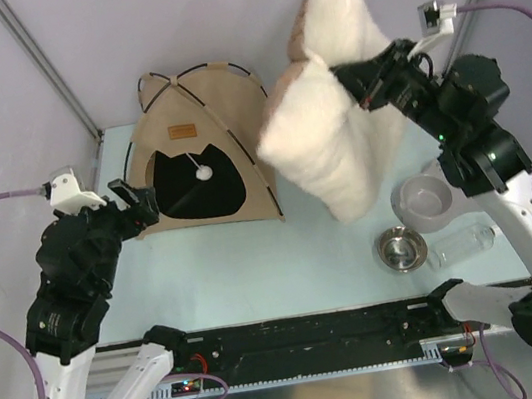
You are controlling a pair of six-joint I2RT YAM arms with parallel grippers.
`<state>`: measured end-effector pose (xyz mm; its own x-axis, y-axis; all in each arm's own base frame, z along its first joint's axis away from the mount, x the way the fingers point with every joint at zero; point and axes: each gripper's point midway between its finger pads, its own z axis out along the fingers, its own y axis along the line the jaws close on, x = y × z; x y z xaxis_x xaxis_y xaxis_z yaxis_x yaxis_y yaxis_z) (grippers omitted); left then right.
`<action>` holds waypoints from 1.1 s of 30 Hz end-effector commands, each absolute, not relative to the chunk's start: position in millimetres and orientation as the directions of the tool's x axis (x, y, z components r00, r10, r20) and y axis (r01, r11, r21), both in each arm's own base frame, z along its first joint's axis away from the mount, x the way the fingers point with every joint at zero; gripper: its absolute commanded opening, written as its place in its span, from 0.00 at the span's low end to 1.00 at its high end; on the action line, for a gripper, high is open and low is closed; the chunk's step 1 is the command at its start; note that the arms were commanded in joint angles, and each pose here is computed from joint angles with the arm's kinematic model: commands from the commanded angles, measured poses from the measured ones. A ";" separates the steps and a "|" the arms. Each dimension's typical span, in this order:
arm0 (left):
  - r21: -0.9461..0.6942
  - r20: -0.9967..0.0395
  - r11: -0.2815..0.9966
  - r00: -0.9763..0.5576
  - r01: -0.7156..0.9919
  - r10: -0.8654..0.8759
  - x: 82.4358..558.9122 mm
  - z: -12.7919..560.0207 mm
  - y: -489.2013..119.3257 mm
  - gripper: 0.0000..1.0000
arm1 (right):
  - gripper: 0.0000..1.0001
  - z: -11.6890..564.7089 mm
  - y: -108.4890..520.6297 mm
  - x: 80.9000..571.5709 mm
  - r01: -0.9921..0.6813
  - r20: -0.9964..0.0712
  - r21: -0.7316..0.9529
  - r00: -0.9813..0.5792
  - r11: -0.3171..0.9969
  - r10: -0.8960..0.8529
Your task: Set up the pet tent
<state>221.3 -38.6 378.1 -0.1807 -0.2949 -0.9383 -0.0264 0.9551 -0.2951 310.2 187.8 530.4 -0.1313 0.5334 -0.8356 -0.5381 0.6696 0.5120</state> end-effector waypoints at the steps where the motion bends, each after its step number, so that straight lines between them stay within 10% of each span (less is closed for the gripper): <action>1: -0.256 -0.951 0.967 -0.174 -0.020 -0.255 224.2 383.6 -37.4 0.85 | 0.00 554.7 221.8 221.2 -0.780 -0.850 0.431 -0.182 0.454 0.494; 14: -0.293 -0.896 0.939 -0.292 -0.181 -0.336 276.7 366.3 -14.6 0.84 | 0.00 511.0 313.3 137.2 -0.917 -0.898 0.392 -0.362 0.079 0.248; 33: -0.293 -0.890 0.909 -0.262 -0.297 -0.373 263.2 349.2 16.5 0.85 | 0.00 403.7 430.5 200.4 -0.822 -0.827 0.560 -0.545 0.105 0.140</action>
